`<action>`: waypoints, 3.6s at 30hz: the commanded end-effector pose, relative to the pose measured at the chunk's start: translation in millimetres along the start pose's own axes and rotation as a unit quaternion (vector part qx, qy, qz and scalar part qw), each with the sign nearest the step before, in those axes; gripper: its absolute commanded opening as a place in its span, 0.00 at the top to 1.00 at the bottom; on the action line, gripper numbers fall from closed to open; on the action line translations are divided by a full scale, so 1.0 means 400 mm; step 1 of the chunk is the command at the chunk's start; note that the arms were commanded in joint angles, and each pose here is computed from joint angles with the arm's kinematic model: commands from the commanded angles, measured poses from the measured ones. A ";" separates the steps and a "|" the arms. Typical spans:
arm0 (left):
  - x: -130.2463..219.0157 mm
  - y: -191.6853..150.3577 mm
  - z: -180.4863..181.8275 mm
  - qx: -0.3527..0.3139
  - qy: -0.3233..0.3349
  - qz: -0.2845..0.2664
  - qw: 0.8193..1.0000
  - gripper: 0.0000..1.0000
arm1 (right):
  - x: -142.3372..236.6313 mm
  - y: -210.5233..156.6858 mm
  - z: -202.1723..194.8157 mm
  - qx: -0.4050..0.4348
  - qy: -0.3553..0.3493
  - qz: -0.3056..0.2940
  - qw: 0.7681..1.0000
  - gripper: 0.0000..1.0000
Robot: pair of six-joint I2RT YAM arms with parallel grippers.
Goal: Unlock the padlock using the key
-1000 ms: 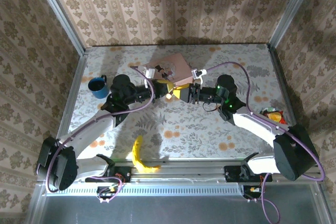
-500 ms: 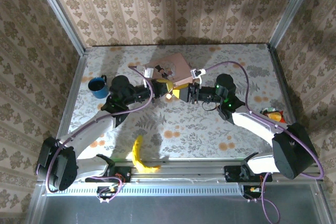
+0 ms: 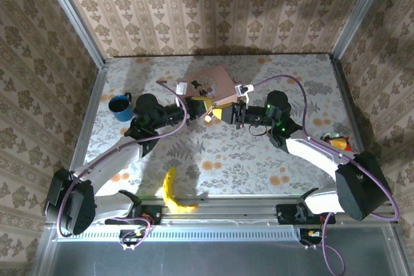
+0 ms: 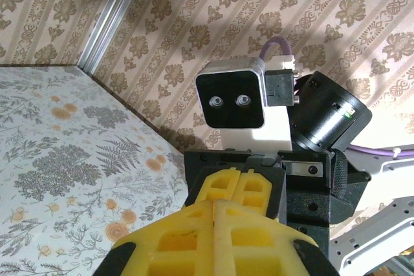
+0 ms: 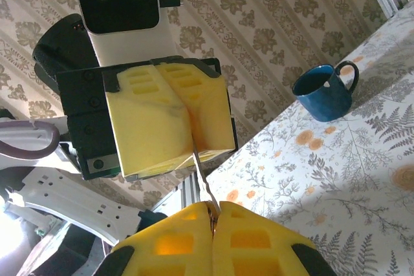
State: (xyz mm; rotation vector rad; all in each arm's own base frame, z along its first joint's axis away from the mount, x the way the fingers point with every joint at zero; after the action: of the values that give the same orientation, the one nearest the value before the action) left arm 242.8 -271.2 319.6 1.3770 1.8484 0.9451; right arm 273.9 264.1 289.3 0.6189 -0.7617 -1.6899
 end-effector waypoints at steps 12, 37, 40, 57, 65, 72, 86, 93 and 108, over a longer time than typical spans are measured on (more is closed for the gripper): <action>0.006 -0.008 0.048 0.012 0.066 0.024 0.997 0.38 | 0.017 0.000 -0.009 -0.020 -0.079 0.026 0.996 1.00; -0.043 -0.051 0.045 0.001 0.076 0.103 0.992 0.66 | 0.017 -0.020 0.007 -0.052 -0.072 0.076 0.993 1.00; -0.044 -0.048 0.044 0.004 0.072 0.096 0.993 0.76 | 0.012 -0.022 0.006 -0.056 -0.066 0.080 0.993 1.00; -0.008 -0.018 0.046 0.073 0.027 0.037 0.996 1.00 | -0.018 0.023 0.004 -0.082 0.034 0.062 0.994 0.44; 0.004 -0.011 0.035 0.081 0.017 0.025 0.996 1.00 | -0.027 0.026 -0.015 -0.079 0.032 0.056 0.995 0.50; 0.011 0.003 0.020 0.087 0.004 0.014 0.996 1.00 | -0.023 0.024 -0.035 -0.080 0.020 0.052 0.995 0.54; 0.009 0.000 0.026 0.095 0.006 0.008 0.995 1.00 | -0.028 0.038 -0.013 -0.069 0.047 0.049 0.995 0.68; 0.006 0.000 0.034 0.098 0.009 0.004 0.995 1.00 | -0.031 0.032 -0.009 -0.069 0.052 0.054 0.995 0.71; 0.000 -0.006 0.058 0.111 0.015 -0.002 0.994 1.00 | -0.038 0.029 -0.005 -0.069 0.056 0.054 0.995 0.76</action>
State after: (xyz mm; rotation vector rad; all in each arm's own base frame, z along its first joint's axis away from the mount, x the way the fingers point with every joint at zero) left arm 260.2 -267.8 303.9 1.5130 2.0305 0.7969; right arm 289.6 272.9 284.4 0.4990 -0.5845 -1.6063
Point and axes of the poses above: each hand's point on the last joint's axis, 136 mm out from that joint toward the fingers, its own x axis back along the fingers, its own z axis along the line the jaws close on, y = z × x, the point moved 3 cm from there along x, back along the fingers, and after that the axes turned 2 degrees about -x, right-handed, at the moved point
